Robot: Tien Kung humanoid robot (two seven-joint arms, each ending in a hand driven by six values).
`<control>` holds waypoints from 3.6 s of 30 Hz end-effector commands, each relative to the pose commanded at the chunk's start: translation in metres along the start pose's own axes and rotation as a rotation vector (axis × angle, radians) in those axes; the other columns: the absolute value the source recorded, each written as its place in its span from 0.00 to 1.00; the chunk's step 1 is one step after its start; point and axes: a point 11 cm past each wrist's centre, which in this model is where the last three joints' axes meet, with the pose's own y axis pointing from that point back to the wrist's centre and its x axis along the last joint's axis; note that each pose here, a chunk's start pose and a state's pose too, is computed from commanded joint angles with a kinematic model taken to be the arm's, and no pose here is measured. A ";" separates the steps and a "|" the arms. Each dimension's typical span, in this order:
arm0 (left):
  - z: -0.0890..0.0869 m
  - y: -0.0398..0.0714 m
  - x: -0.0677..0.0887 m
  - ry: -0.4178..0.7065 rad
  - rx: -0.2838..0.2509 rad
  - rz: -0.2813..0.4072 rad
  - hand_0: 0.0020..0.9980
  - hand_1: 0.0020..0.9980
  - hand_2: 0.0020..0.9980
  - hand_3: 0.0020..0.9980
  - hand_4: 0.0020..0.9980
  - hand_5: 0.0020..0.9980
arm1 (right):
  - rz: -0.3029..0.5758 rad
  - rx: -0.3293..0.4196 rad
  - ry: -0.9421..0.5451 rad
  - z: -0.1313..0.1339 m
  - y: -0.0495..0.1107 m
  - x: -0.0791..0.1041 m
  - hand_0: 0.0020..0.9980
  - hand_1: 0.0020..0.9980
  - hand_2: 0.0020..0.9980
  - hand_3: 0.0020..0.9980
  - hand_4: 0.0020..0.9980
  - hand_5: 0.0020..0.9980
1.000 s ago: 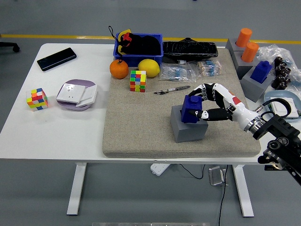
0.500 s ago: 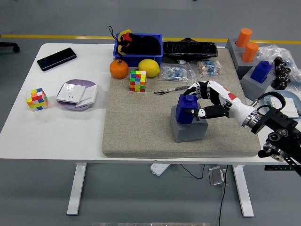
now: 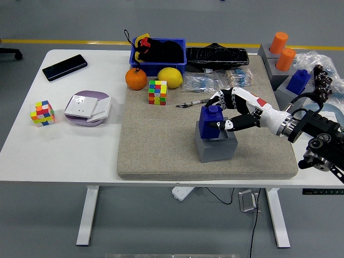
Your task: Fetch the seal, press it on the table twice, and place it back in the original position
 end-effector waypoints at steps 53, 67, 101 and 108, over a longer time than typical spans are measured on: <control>0.013 0.002 -0.002 -0.015 -0.027 -0.013 0.75 0.70 0.69 0.75 0.68 0.30 | -0.056 -0.053 0.162 0.002 0.000 0.015 0.50 0.41 0.43 0.48 0.73 0.00; 0.016 0.002 -0.004 -0.012 -0.034 -0.015 0.75 0.70 0.69 0.75 0.68 0.30 | -0.041 -0.050 0.143 0.008 -0.004 0.009 0.53 0.42 0.44 0.49 0.73 0.00; 0.012 0.001 -0.006 -0.008 -0.026 -0.020 0.75 0.70 0.69 0.75 0.68 0.30 | -0.009 -0.046 0.150 0.007 -0.002 0.017 0.76 0.75 0.77 0.81 1.00 0.20; 0.011 0.001 -0.005 -0.006 -0.025 -0.018 0.75 0.70 0.69 0.75 0.68 0.30 | -0.019 -0.032 0.156 -0.001 -0.002 0.016 0.82 0.80 0.83 0.85 1.00 0.29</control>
